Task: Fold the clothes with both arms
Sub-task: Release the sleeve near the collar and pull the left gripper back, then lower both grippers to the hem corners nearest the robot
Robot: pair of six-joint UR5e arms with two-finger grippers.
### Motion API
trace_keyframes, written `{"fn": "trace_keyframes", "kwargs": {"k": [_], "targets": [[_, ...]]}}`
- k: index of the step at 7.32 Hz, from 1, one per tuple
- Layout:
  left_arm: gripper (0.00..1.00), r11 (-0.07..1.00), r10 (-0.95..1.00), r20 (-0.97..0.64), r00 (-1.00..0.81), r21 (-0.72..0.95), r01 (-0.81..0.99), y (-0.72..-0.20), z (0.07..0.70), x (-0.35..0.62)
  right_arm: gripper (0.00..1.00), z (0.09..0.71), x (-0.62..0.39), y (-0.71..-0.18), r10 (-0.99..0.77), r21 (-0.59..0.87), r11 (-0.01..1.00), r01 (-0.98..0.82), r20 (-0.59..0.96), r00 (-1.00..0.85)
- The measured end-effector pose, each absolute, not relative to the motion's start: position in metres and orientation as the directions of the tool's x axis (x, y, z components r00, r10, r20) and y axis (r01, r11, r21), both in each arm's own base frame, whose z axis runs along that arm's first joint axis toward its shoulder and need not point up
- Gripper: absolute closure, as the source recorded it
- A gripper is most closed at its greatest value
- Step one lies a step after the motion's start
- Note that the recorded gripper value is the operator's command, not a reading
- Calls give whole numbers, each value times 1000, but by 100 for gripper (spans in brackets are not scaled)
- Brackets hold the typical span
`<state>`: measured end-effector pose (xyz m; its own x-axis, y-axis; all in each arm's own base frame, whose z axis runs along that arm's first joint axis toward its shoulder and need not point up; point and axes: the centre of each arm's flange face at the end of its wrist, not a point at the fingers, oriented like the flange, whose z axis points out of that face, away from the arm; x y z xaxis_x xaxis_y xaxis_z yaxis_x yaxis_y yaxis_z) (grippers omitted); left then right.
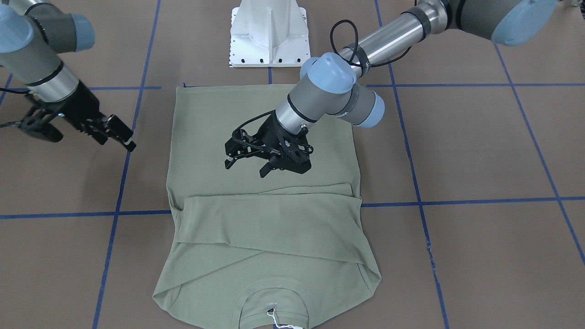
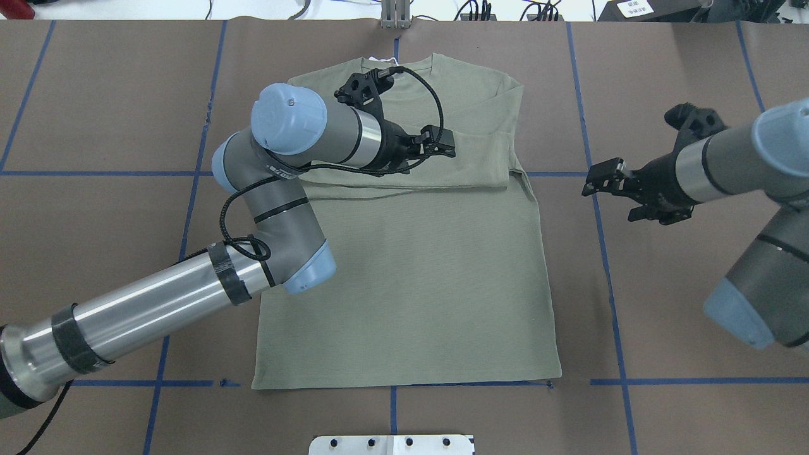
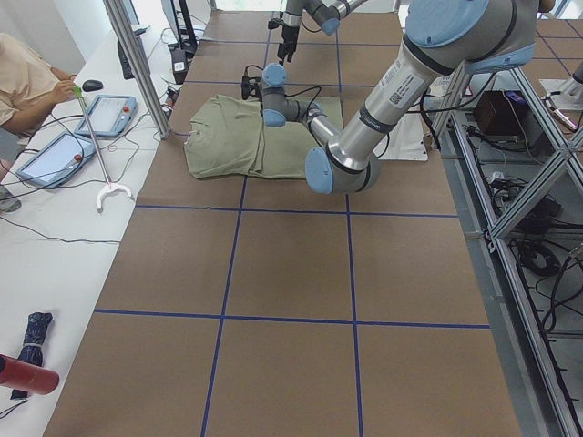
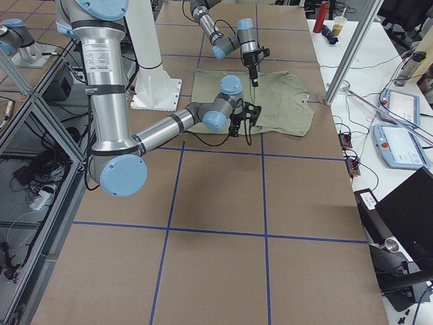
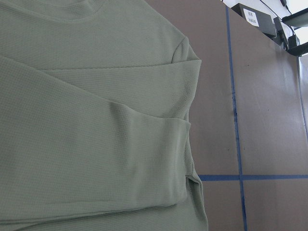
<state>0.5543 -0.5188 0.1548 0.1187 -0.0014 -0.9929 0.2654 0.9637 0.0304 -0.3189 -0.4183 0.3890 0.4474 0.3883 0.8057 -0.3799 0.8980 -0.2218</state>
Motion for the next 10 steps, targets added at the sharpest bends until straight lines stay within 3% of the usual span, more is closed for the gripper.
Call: {"fn": "trace_keyframes", "kwargs": {"k": [2, 4, 5, 10], "targets": [[1, 967, -16, -989, 148, 22, 252, -487, 187, 499, 2, 386, -384, -326, 425, -218, 871, -441, 785, 451], [1, 967, -13, -989, 144, 25, 255, -463, 203, 464, 21, 394, -416, -251, 493, -258, 827, -499, 759, 425], [1, 965, -12, -990, 141, 25, 259, -459, 204, 458, 25, 400, -424, -227, 531, -287, 804, -521, 741, 412], [1, 957, -10, -991, 133, 30, 289, -455, 198, 450, 32, 407, -436, -193, 585, -344, 776, -529, 707, 398]]}}
